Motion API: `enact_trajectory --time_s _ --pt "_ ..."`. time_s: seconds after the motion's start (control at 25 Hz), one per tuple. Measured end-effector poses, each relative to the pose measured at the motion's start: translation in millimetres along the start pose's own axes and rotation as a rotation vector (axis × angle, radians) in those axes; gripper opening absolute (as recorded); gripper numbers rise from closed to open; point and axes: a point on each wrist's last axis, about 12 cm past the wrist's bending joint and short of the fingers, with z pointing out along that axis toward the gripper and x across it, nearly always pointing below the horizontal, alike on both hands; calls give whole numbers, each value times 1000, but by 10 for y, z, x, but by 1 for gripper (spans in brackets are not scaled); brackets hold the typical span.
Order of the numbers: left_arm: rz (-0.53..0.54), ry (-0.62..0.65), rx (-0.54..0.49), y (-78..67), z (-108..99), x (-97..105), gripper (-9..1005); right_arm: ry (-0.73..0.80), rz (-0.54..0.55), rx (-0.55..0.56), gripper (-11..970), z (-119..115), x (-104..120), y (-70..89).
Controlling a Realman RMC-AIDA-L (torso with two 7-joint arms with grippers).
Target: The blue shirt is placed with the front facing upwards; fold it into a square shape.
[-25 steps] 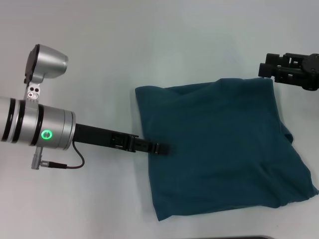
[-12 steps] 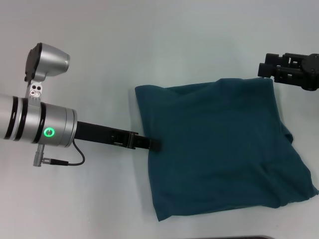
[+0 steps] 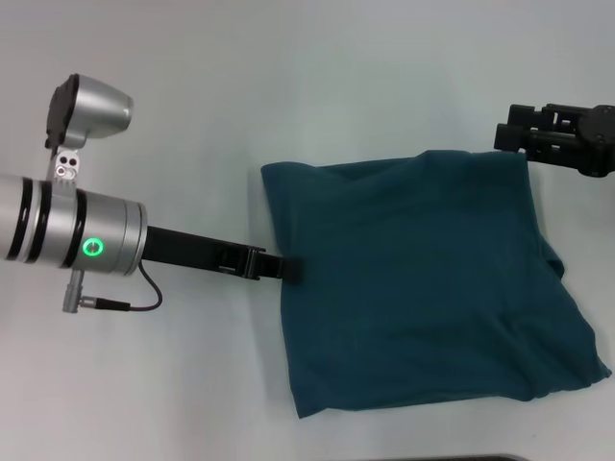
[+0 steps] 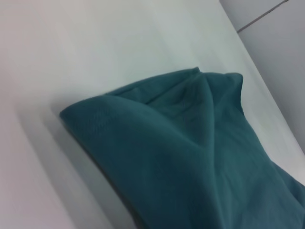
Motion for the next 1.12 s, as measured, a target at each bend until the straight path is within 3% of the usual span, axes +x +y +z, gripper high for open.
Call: enact_trajectory --time_s 0.24,0.72,1.12 --pt "22 -11 -12 4 -58 -79 23 -3 7 4 607 10 24 0" --pt "43 -136 -118 177 -583 -351 37 -6 15 4 608 22 25 -1" --pt "-10 -172 -158 306 -742 -227 48 -8 13 3 609 30 7 -5"
